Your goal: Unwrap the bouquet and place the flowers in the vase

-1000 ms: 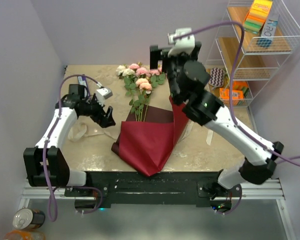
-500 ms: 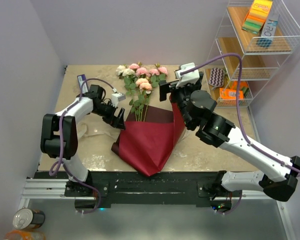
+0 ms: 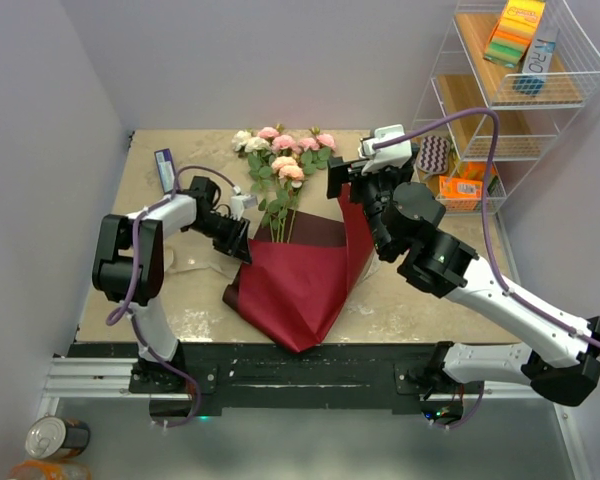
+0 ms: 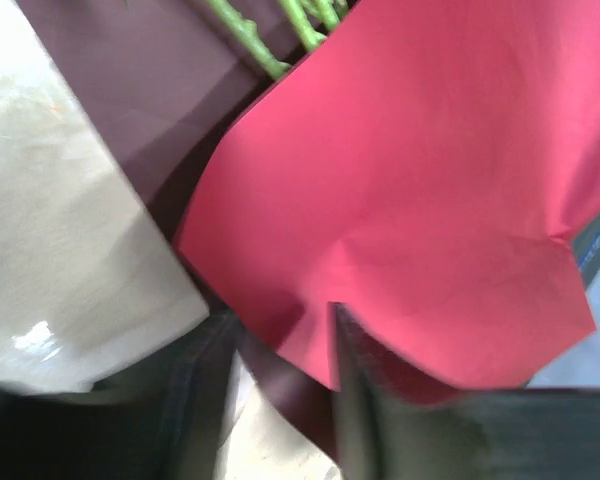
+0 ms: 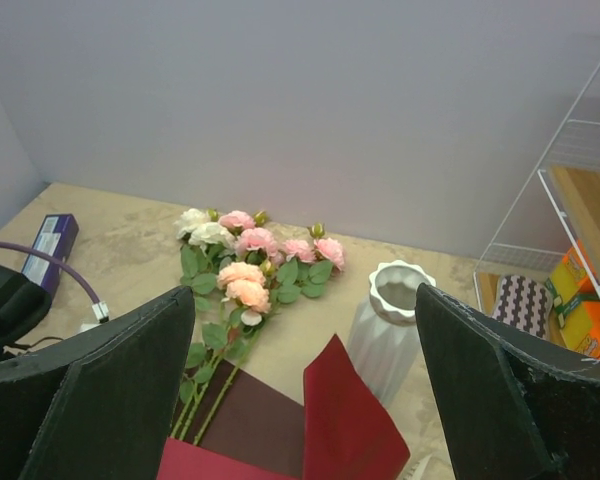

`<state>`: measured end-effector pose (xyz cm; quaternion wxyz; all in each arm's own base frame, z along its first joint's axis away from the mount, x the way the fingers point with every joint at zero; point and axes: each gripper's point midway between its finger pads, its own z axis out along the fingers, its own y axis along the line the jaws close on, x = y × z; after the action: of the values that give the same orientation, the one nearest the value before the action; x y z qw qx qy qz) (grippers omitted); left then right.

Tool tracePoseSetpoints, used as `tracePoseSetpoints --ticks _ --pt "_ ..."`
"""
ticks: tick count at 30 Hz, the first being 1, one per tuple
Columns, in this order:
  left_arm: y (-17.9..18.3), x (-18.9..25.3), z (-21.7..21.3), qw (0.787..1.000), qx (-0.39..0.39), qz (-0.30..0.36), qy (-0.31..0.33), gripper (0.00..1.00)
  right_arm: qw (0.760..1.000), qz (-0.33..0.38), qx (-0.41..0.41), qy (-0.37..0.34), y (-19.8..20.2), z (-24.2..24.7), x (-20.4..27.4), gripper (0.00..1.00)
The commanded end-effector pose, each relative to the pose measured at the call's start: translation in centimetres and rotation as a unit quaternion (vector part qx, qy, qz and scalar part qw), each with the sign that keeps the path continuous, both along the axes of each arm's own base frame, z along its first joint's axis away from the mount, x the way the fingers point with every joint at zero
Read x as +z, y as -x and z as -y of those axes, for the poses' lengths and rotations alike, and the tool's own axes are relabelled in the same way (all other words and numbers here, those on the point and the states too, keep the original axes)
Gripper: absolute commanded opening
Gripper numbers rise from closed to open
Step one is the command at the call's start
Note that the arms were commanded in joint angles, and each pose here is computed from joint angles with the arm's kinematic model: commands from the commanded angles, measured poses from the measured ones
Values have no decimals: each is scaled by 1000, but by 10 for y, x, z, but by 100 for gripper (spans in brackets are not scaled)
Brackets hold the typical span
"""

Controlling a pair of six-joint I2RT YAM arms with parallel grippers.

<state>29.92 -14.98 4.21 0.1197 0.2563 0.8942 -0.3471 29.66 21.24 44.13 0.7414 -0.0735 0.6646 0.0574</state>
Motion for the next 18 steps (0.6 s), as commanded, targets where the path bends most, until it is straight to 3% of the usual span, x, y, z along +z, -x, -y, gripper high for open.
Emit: tracePoseSetpoints --ticks 1,3,4,5,9,12,15,16,18 --pt "1 10 15 999 -18 -20 38 25 999 20 -19 -30 6 16 23 94" --pt "0 11 16 999 -20 -17 41 14 999 20 -18 -32 7 16 24 94" --pt "1 13 16 999 -20 -15 41 3 999 21 -17 -35 7 17 25 94" --pt "1 16 17 999 -23 -13 46 0 999 22 -18 -36 7 18 26 94" --pt "0 29 21 997 -29 -6 64 0 999 21 -18 -34 8 18 27 94" --pt "-20 54 22 997 -27 32 59 0 999 21 -15 -36 8 18 27 94" --pt "-72 115 18 992 -10 122 30 0 999 25 -16 -40 7 17 39 95" --pt "-103 159 20 982 -4 185 31 0 999 27 -15 -41 6 13 46 95" --pt "-118 196 19 978 4 209 18 0 998 30 -19 -42 5 13 52 95"
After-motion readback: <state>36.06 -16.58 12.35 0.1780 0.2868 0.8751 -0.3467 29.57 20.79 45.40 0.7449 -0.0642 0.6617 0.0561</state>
